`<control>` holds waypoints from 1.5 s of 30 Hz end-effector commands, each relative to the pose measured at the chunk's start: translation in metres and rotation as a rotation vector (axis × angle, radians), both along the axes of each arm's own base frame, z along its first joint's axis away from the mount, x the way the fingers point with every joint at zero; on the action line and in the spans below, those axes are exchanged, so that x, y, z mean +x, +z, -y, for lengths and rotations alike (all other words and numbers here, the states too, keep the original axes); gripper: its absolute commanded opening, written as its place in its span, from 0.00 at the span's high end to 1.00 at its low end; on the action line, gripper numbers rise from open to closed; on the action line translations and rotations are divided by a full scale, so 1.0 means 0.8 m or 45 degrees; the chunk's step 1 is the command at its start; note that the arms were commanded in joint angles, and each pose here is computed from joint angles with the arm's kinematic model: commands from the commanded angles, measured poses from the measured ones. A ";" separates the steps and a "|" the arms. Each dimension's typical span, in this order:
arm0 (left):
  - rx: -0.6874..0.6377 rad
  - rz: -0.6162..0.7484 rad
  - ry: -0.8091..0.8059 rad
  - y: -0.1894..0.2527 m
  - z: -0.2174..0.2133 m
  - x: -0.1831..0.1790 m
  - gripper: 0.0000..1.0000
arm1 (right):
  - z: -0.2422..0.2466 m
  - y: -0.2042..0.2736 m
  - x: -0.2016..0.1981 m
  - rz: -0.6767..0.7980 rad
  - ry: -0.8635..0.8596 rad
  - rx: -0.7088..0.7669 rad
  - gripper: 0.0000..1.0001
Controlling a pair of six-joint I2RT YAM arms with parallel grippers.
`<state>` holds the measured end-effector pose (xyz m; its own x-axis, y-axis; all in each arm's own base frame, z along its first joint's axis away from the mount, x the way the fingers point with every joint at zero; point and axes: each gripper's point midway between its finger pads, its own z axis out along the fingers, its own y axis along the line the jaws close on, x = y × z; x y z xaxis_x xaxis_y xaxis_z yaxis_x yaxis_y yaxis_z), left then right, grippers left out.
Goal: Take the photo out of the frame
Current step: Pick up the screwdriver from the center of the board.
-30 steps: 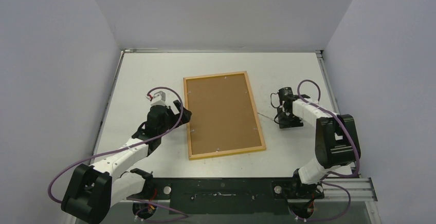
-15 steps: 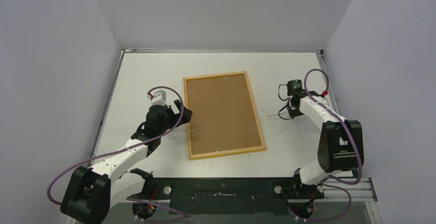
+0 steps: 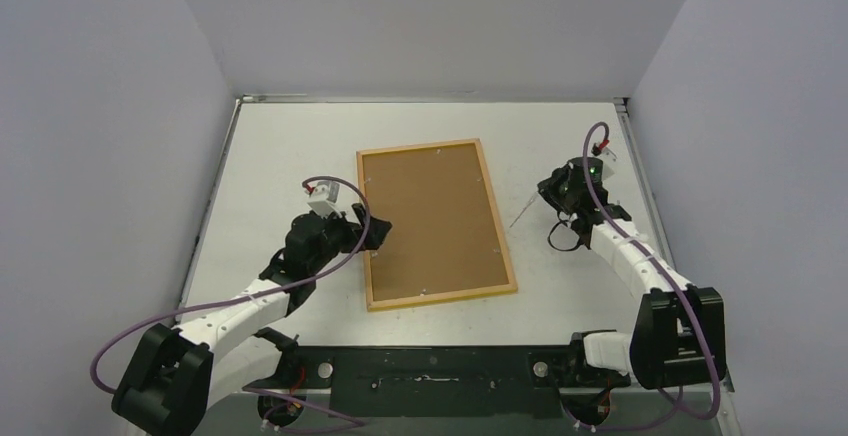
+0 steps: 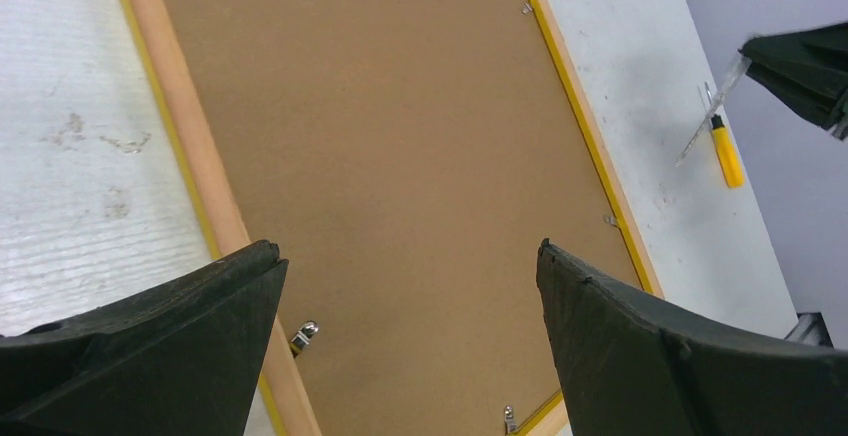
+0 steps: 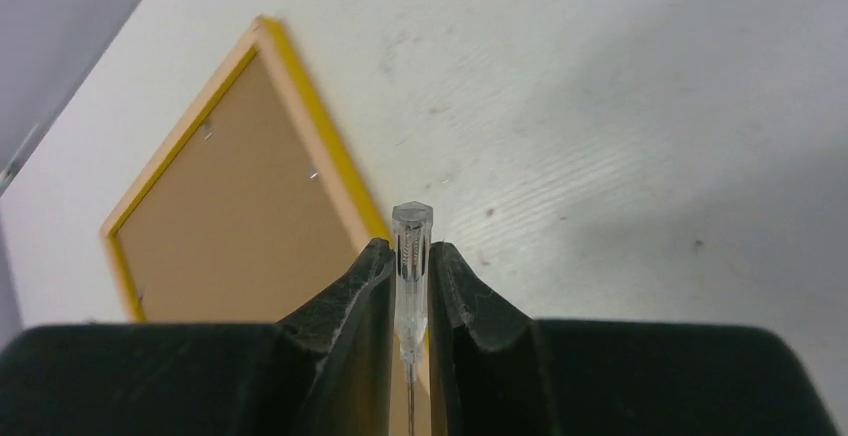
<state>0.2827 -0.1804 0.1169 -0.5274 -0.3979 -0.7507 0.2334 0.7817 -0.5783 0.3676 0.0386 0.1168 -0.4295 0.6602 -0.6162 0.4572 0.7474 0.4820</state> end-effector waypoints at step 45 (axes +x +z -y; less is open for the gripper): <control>-0.025 0.498 -0.487 0.050 0.132 -0.051 0.64 | -0.369 0.135 -0.095 0.838 1.266 0.367 0.94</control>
